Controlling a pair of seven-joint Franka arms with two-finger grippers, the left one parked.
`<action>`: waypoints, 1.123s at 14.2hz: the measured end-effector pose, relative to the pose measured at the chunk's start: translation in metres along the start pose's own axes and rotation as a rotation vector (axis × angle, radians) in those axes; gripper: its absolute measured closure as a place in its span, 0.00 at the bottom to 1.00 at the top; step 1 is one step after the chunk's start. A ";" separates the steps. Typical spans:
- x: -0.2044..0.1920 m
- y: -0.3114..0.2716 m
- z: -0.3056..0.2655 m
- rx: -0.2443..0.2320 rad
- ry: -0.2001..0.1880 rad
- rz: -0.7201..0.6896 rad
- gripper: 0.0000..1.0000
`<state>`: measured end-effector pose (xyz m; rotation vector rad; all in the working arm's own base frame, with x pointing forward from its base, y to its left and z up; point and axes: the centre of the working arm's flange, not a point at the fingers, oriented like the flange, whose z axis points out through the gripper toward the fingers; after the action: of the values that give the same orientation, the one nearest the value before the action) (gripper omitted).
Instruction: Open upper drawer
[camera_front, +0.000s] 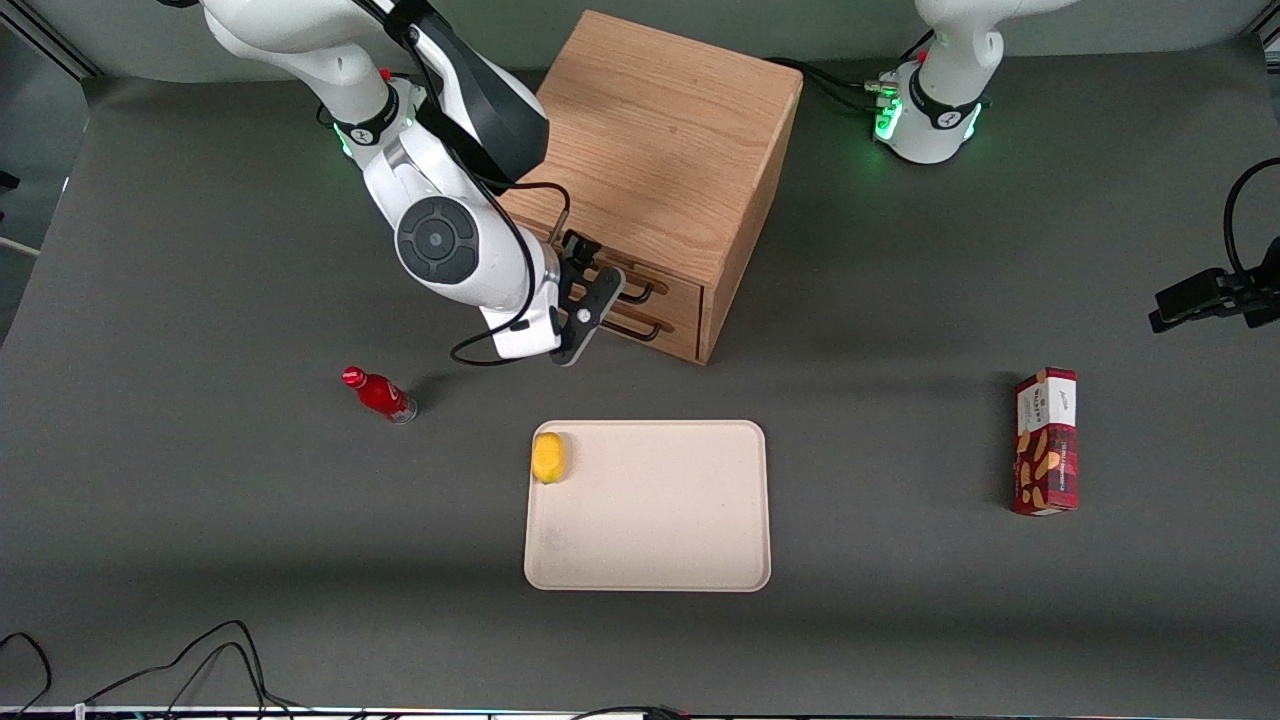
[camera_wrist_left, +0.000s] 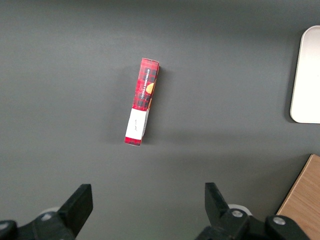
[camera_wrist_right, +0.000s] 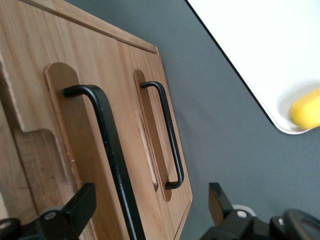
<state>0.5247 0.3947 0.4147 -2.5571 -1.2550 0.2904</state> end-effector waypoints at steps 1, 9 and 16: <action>0.000 0.001 0.003 -0.001 0.001 0.001 0.00; 0.000 0.004 0.015 -0.023 0.011 -0.003 0.00; 0.001 0.006 0.022 -0.033 0.024 -0.003 0.00</action>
<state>0.5231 0.3952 0.3919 -2.5784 -1.2656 0.2386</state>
